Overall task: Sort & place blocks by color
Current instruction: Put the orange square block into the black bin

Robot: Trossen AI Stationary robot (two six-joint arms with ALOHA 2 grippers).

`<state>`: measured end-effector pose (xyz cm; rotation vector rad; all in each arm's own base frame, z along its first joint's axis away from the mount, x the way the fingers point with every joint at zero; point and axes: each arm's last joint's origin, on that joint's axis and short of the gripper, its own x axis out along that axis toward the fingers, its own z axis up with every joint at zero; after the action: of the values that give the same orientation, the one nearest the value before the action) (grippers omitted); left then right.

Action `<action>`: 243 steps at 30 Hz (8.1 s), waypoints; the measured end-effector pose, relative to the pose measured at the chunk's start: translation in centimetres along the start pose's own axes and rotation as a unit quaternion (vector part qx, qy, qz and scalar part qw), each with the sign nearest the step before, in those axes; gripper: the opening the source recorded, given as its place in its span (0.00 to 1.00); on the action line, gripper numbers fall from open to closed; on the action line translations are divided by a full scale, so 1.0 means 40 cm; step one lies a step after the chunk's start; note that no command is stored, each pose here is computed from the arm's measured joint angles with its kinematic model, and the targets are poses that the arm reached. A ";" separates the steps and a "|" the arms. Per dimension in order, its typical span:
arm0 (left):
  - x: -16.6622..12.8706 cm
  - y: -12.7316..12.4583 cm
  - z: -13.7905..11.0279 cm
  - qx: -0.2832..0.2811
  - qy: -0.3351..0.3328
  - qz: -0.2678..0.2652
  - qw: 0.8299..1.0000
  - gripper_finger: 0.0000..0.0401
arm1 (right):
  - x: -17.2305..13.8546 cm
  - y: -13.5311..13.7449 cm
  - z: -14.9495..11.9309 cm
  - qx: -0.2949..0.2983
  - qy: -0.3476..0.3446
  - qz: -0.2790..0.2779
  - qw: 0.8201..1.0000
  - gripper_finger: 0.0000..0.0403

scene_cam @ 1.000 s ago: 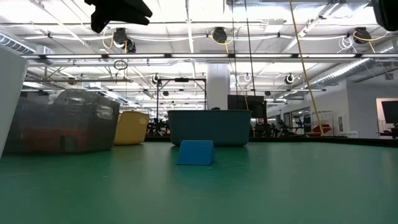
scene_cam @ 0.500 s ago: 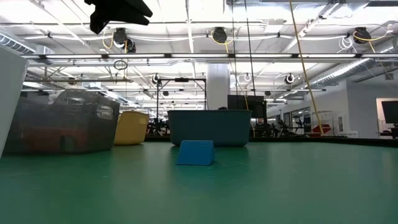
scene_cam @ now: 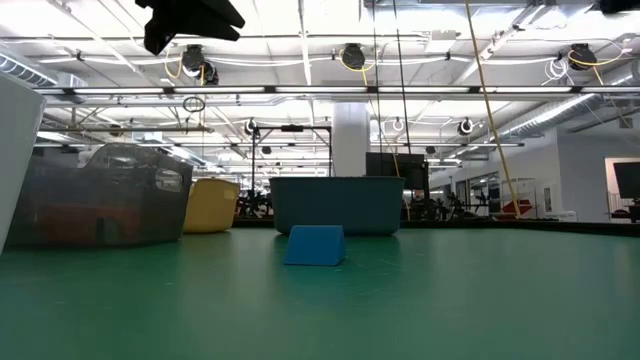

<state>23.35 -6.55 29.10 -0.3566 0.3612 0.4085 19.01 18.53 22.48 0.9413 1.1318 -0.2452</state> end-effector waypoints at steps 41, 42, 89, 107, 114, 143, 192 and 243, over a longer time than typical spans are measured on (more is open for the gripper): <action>0.023 -0.052 -0.062 0.046 0.023 -0.006 0.999 0.23 | 0.113 -0.135 -0.069 0.106 0.211 -0.036 0.971 0.62; 0.024 -0.051 -0.061 0.046 0.022 -0.003 0.999 0.23 | 0.112 -0.135 -0.069 0.106 0.211 -0.036 0.971 0.63; 0.026 -0.043 -0.062 0.054 0.027 0.008 0.998 0.23 | 0.145 -0.197 -0.096 0.119 0.186 -0.179 0.959 0.33; 0.026 -0.043 -0.062 0.047 0.025 0.010 0.999 0.23 | 0.106 -0.179 -0.029 0.047 0.015 -0.097 0.994 0.31; 0.057 -0.055 -0.087 0.004 0.035 0.020 0.999 0.23 | 0.090 -0.162 0.041 -0.048 -0.185 -0.067 0.979 0.31; 0.149 -0.211 -0.141 0.422 -0.151 -0.056 0.892 0.30 | 0.007 -0.009 0.296 -0.238 -0.394 0.224 0.859 0.31; 0.170 -0.200 -0.091 0.367 -0.205 -0.122 0.899 0.54 | -0.027 -0.042 0.392 -0.187 -0.339 0.319 0.865 0.31; 0.227 -0.178 -0.083 0.401 -0.233 -0.147 0.874 0.36 | -0.041 -0.038 0.399 -0.211 -0.285 0.389 0.850 0.44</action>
<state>33.37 -11.10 24.37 0.5011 -0.0217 0.0121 27.91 5.29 24.74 0.7809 0.1768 0.3669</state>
